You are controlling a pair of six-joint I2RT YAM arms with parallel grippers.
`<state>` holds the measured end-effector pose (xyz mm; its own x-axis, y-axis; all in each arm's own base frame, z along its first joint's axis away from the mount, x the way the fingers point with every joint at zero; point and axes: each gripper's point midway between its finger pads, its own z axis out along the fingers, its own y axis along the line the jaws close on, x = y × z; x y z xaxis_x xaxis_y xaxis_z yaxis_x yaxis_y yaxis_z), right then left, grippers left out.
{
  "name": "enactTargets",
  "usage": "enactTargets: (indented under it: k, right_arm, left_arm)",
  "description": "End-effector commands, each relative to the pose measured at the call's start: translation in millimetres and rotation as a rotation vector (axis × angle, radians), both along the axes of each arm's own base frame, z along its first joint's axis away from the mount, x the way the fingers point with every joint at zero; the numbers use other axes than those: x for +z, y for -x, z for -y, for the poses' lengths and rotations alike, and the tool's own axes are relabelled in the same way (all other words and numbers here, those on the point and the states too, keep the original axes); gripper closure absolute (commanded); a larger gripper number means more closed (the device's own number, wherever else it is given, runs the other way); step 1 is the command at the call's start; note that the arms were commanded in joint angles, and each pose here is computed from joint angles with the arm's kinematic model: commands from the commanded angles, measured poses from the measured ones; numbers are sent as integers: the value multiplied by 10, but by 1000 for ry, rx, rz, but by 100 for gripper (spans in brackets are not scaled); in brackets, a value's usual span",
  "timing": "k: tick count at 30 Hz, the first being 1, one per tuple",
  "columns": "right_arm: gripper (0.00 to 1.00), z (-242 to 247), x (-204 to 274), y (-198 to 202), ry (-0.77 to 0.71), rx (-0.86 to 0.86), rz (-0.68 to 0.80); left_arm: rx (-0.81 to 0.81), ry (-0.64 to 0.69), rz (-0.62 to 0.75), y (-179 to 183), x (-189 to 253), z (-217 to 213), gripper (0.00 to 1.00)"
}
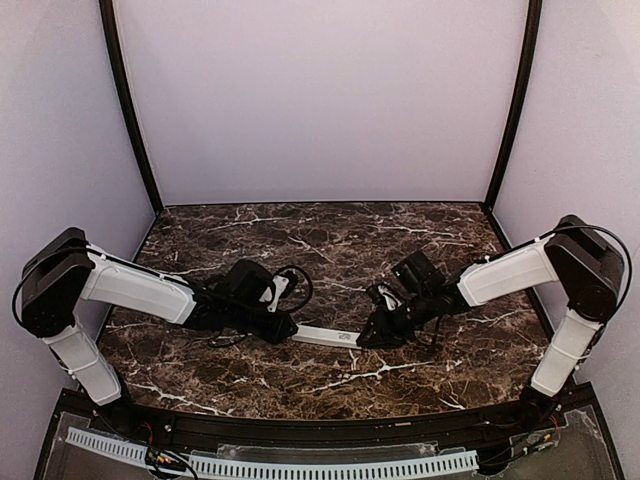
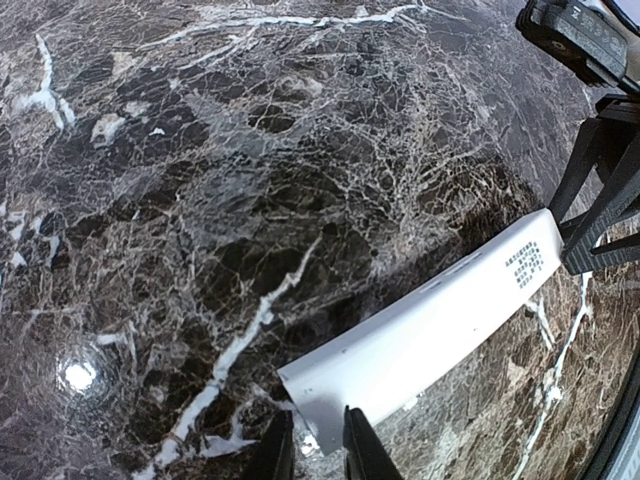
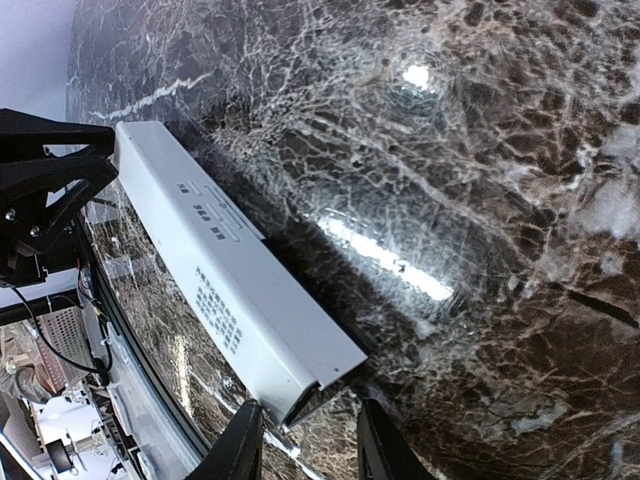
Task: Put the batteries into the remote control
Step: Load the battery cover onto the remote control without the battery cover.
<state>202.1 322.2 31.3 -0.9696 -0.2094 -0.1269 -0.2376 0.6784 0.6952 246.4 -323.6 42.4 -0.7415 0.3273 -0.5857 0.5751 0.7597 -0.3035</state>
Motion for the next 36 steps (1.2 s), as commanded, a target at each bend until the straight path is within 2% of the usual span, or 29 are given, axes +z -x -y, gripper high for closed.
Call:
enactTargets:
  k: [1,13,36]
  right_arm:
    - [69,-2,-76,29,3,1,-14]
    - [74,-37,-94,26,-10,8,-18]
    - [78,-89,-98,-21,-22,28,-6]
  left_arm:
    - [-17,9,-3,18,28,68,84]
    - [-37,-5,-44,121,-101,78,96]
    - [-125,21,-195,471,-347,230,96]
